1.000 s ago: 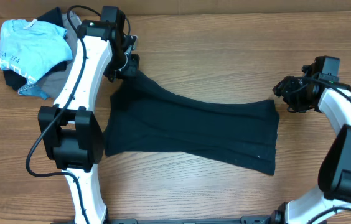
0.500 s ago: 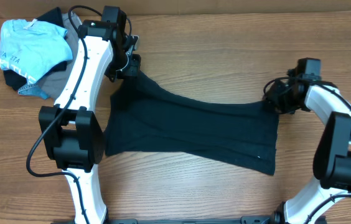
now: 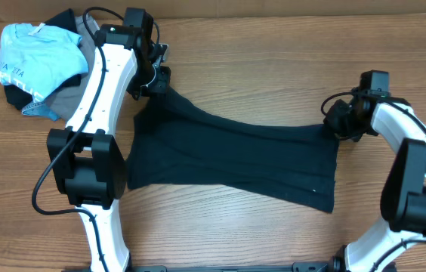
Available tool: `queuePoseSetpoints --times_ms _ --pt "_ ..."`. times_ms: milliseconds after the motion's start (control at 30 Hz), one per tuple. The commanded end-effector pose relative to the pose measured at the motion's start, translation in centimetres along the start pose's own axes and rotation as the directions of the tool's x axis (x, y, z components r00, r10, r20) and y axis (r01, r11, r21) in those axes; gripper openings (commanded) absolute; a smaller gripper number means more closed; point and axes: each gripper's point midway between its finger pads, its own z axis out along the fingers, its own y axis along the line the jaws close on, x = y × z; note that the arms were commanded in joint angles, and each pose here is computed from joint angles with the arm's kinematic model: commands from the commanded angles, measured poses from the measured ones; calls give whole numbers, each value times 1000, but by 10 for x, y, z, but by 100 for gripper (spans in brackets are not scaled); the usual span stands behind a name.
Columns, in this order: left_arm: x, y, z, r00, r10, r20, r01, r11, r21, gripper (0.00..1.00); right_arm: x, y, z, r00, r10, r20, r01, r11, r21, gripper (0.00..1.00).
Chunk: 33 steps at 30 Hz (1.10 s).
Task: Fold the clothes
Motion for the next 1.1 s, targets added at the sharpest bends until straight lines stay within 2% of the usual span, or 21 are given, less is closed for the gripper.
queuePoseSetpoints --times_ms 0,167,433,667,833,1067 --pt "0 -6 -13 1000 8 17 -8 1000 14 4 -16 21 -52 993 -21 119 29 998 -64 4" --pt "11 1 -21 1000 4 -13 -4 999 -33 4 -3 25 -92 990 -24 139 34 997 -69 4" --pt "40 17 -24 991 -25 -129 14 996 -92 4 54 -1 -93 996 29 -87 -26 999 34 4" --pt "60 43 -28 976 -81 -201 51 987 -153 4 84 -17 -98 978 67 -198 -45 993 113 4" --pt "76 49 -20 961 -106 -257 67 986 -153 4 95 -33 -92 972 88 -216 -49 983 179 4" --pt "92 41 -3 942 -108 -318 79 992 -102 4 97 -41 -79 975 105 -197 -67 979 191 4"
